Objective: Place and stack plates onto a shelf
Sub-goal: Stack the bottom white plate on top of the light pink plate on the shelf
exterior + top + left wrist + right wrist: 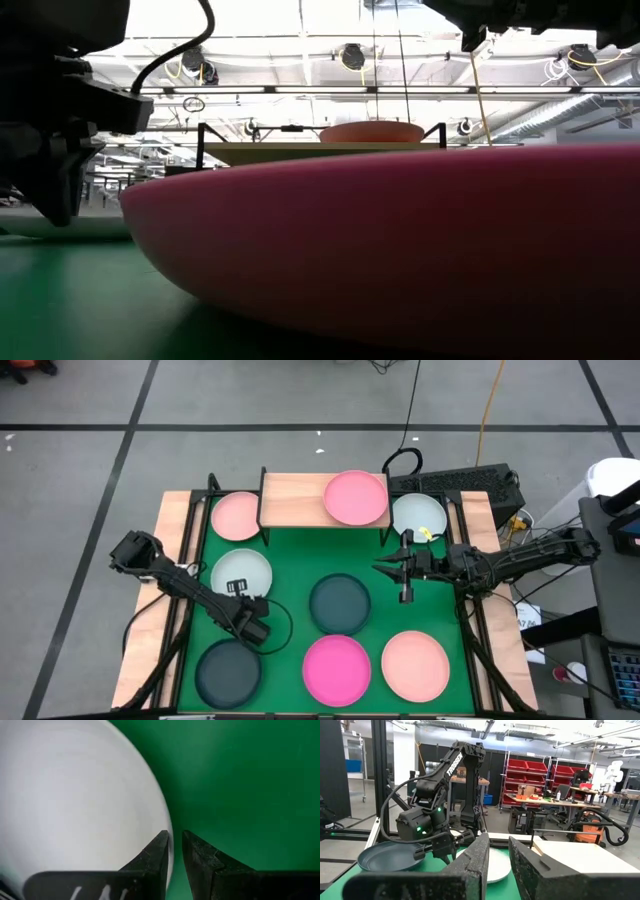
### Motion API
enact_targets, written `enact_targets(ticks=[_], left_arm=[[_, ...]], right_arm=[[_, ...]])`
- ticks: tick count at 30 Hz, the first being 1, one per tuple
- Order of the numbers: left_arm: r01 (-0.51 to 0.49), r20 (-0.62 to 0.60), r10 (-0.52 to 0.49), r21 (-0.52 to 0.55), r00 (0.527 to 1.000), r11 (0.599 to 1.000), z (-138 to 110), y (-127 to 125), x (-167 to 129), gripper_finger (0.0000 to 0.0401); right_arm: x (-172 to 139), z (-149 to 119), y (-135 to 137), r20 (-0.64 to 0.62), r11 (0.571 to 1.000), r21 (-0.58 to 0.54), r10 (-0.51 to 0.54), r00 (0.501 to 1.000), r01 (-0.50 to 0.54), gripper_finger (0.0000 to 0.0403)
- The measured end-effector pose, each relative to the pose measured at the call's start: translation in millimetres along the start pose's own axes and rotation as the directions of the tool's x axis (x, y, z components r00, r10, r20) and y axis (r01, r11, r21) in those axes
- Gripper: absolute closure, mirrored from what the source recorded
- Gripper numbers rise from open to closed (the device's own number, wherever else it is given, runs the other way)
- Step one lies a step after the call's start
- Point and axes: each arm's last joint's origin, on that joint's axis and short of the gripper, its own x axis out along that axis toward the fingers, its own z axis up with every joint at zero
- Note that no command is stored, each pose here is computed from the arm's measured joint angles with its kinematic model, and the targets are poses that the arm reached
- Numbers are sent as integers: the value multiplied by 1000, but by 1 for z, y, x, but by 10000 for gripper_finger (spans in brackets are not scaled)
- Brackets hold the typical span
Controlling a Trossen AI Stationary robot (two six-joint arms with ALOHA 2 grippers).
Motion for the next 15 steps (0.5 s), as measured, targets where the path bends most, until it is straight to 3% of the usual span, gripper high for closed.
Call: enact_targets(ticks=[15], left_arm=[[12,-4,-12,14,1000,1000,1,0,-1,341]], right_arm=[[0,0,0,0,1000,0,0,1000,0,342]])
